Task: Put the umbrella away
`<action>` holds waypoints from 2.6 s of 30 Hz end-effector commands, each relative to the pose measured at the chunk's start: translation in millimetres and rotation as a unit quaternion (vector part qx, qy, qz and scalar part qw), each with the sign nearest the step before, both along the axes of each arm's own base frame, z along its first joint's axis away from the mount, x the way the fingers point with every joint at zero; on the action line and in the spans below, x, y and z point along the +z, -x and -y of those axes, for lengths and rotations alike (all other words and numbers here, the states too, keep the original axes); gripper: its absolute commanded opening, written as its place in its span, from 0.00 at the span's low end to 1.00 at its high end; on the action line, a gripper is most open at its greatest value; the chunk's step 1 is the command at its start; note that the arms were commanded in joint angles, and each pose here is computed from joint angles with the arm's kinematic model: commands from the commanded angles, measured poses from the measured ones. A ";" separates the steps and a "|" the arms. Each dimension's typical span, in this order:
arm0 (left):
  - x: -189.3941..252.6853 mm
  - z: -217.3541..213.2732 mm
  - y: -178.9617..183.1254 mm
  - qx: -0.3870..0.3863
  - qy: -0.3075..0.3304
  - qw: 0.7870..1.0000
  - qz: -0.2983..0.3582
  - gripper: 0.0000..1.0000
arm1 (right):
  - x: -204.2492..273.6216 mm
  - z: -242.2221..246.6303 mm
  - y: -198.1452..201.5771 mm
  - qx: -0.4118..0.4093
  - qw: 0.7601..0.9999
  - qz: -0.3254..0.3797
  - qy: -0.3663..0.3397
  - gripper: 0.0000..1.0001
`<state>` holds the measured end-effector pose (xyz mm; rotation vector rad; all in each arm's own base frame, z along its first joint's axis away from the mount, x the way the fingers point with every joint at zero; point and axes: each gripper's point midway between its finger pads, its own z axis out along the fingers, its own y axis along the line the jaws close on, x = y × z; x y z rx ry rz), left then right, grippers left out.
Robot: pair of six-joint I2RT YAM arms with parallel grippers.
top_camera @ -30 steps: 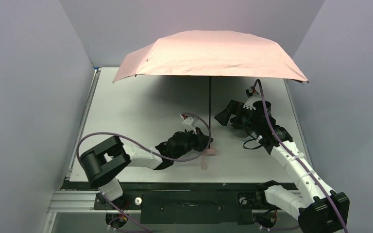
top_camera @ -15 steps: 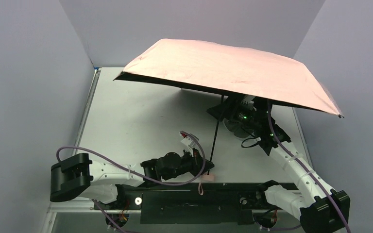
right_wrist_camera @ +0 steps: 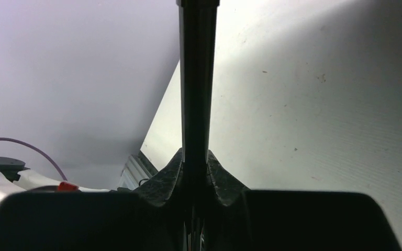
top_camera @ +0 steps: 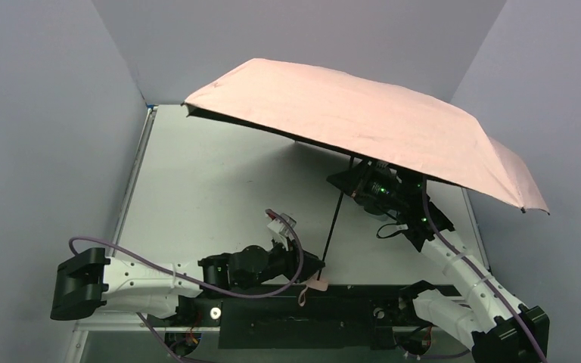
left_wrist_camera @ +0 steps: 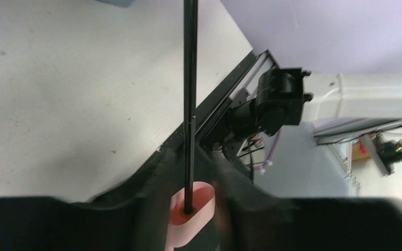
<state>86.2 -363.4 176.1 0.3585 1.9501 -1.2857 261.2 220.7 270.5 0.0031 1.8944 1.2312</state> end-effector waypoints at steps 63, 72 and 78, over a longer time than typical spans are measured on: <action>66.2 -7.8 17.3 0.008 0.251 0.967 -0.030 0.00 | 53.5 -12.8 45.9 -0.028 0.987 0.074 0.142 0.92; 67.0 -7.7 23.2 -0.006 0.251 0.967 -0.039 0.00 | 83.6 -16.6 31.8 -0.007 0.994 0.110 -0.001 0.92; 76.9 -11.4 28.6 -0.015 0.264 0.963 -0.042 0.00 | 125.5 -22.4 13.3 0.002 0.984 0.137 -0.118 0.91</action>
